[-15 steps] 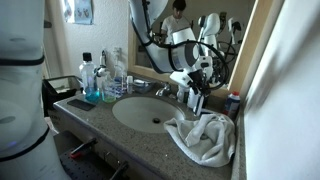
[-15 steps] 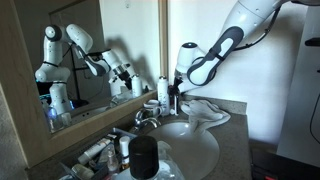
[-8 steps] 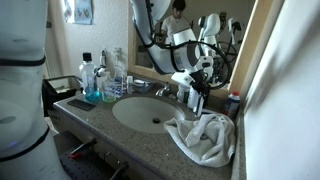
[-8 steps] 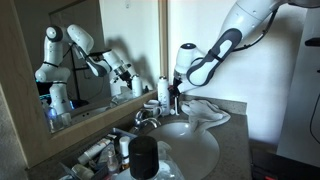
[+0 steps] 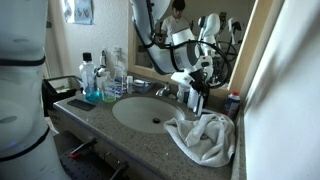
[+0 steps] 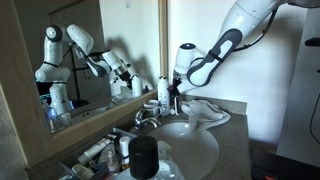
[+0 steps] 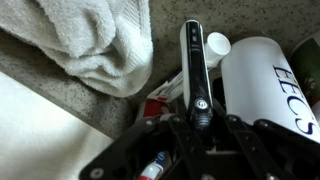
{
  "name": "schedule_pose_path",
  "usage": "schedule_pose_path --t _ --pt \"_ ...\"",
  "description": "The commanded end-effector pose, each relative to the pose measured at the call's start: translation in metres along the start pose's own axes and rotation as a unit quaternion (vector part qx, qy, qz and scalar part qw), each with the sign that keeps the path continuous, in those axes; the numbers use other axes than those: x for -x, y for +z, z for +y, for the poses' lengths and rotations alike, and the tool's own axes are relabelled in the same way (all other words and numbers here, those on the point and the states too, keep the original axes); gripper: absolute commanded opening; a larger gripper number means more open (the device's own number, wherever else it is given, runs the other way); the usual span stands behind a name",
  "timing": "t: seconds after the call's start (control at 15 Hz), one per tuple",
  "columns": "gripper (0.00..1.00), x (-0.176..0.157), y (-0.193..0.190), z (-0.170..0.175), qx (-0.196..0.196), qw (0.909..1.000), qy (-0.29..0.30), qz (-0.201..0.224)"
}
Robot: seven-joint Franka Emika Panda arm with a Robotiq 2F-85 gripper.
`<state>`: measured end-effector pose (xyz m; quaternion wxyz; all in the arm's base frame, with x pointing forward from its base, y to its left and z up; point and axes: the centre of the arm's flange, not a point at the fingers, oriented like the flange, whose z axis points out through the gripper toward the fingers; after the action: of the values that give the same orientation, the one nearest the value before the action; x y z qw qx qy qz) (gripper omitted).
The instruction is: Attach the electric toothbrush to its charging port
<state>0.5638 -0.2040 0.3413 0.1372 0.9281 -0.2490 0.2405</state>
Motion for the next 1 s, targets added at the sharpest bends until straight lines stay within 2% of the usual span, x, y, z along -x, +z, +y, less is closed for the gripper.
schedule_pose_path --t 0.0,0.27,0.47,0.93 --pt "0.13 -0.001 -0.019 0.006 0.010 0.9997 0.023 0.004" --pt "0.13 0.002 -0.027 0.021 0.023 0.9983 0.051 -0.016" --pt "0.13 0.007 -0.048 0.026 0.013 0.9970 0.068 -0.034" --pt "0.13 0.023 -0.125 -0.013 -0.004 0.9988 0.022 -0.045"
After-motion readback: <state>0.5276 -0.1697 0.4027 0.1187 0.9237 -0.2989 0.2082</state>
